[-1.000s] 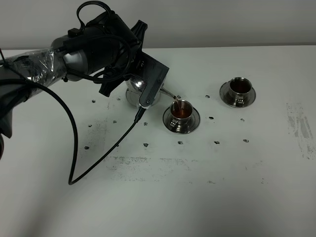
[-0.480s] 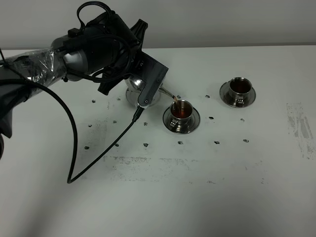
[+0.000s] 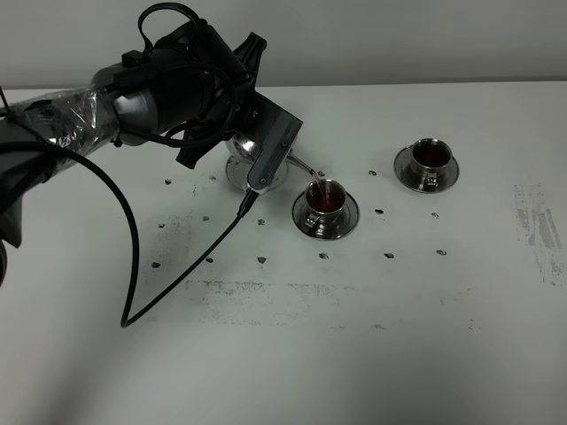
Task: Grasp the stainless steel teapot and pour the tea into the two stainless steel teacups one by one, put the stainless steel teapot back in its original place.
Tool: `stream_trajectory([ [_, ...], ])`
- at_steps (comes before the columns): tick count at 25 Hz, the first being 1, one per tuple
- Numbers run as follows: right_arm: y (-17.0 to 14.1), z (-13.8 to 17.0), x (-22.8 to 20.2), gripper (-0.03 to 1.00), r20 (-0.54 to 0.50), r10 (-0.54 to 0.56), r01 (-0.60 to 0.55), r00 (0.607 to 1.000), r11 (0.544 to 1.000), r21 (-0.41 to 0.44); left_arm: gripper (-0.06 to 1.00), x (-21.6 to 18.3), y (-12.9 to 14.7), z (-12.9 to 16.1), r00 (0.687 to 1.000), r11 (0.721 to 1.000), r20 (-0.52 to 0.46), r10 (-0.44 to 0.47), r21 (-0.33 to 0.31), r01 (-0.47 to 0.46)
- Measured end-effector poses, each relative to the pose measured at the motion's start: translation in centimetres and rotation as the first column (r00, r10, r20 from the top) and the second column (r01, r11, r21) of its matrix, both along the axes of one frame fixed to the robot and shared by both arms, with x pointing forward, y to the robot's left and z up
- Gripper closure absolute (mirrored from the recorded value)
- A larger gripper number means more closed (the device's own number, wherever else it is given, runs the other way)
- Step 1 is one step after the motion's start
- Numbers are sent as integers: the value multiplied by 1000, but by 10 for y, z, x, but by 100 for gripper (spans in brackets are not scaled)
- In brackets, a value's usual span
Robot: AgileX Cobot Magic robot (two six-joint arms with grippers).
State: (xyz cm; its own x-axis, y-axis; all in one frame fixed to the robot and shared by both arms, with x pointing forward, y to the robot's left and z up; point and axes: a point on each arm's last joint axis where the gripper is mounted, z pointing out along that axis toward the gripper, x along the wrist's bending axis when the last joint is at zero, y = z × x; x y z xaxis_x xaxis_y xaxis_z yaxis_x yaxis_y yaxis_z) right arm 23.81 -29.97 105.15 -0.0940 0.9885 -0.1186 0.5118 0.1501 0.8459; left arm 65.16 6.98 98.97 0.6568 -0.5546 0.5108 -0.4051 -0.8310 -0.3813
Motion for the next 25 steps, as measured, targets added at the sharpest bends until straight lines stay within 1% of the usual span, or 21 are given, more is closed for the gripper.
stream_trajectory([
  [9, 0, 0, 0, 46, 0, 0, 0, 1000, 1000, 0, 76, 1, 0, 1, 1000, 1000, 10, -10, 15, 10],
  [25, 0, 0, 0, 46, 0, 0, 0, 1000, 1000, 0, 76, 0, -4, 2, 999, 999, 26, -33, 10, 33],
])
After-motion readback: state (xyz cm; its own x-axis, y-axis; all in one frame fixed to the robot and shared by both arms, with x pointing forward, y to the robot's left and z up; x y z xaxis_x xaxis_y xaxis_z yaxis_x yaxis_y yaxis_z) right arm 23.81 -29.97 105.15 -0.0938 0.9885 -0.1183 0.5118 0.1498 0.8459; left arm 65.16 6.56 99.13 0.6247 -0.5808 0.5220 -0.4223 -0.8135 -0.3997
